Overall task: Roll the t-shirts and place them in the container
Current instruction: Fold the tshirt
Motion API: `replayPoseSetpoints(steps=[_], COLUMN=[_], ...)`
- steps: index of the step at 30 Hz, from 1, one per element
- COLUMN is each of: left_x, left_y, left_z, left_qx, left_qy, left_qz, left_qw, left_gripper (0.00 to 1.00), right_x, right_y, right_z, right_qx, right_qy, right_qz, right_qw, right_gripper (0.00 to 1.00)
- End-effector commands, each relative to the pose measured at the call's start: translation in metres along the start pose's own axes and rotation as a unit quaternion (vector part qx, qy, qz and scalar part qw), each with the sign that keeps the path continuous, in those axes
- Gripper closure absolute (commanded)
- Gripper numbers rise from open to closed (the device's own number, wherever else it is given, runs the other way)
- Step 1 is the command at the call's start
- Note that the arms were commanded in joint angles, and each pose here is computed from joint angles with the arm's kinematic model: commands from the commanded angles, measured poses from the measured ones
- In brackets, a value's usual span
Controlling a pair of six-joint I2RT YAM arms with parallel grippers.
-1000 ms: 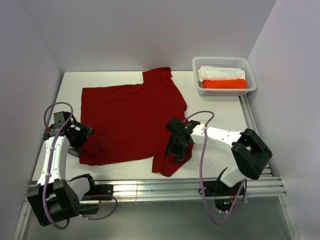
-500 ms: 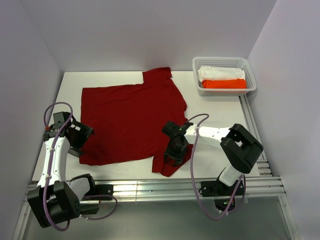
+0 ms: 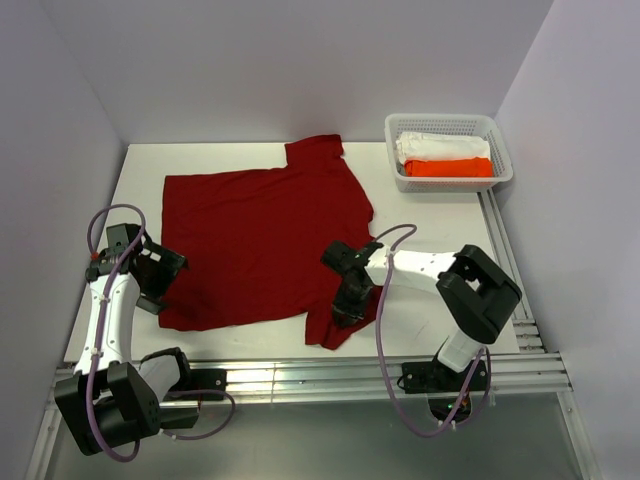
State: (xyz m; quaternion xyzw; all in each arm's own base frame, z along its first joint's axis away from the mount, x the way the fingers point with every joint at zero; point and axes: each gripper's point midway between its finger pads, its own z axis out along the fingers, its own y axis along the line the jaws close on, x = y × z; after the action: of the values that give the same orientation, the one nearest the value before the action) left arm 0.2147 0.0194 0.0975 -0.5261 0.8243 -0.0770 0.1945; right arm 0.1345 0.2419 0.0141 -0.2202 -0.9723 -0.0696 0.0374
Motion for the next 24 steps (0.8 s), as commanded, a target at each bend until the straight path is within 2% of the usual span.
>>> replayPoseSetpoints(steps=[1,7,10,12,13,16,17,18,24], left_x=[-0.007,-0.005,-0.003,-0.003,-0.002,-0.002,-0.002,-0.002,-0.003], left_y=[-0.011,-0.007,-0.007,-0.007,-0.007,-0.008,-0.008,-0.007,-0.007], left_z=[-0.006,-0.004,-0.003,-0.003,-0.002,-0.001,-0.002,-0.001,0.000], left_qx=[0.024,0.020,0.021,0.023,0.022,0.023,0.024,0.021,0.018], left_qy=[-0.011,-0.010,-0.007,-0.008,-0.005,-0.003,-0.004,-0.003,-0.004], left_qz=[0.008,0.007,0.004,0.001,0.001,0.002,0.003,0.004,0.009], left_qw=[1.000,1.000,1.000,1.000,1.000,1.000,1.000,1.000,1.000], left_gripper=[0.01,0.01,0.02,0.02,0.02,0.02,0.02,0.02,0.02], right_x=[-0.013,-0.013,-0.009,-0.009,-0.009,-0.010,-0.010,-0.010,-0.010], right_y=[0.008,-0.005,-0.007,-0.007,-0.005,-0.003,-0.001,-0.001,0.000], right_z=[-0.020,-0.030,-0.027,-0.025,-0.025,-0.023,-0.024,-0.024,-0.026], right_qx=[-0.003,0.005,0.000,0.001,0.000,0.002,0.001,0.001,0.000], right_qy=[-0.045,-0.055,-0.047,-0.043,-0.044,-0.043,-0.042,-0.041,-0.042], right_qz=[-0.008,-0.016,-0.025,-0.031,-0.034,-0.037,-0.040,-0.041,-0.043], right_qw=[0.999,0.998,0.999,0.999,0.998,0.998,0.998,0.998,0.998], right_gripper=[0.75,0.75,0.67,0.66,0.67,0.85,0.97,1.00,1.00])
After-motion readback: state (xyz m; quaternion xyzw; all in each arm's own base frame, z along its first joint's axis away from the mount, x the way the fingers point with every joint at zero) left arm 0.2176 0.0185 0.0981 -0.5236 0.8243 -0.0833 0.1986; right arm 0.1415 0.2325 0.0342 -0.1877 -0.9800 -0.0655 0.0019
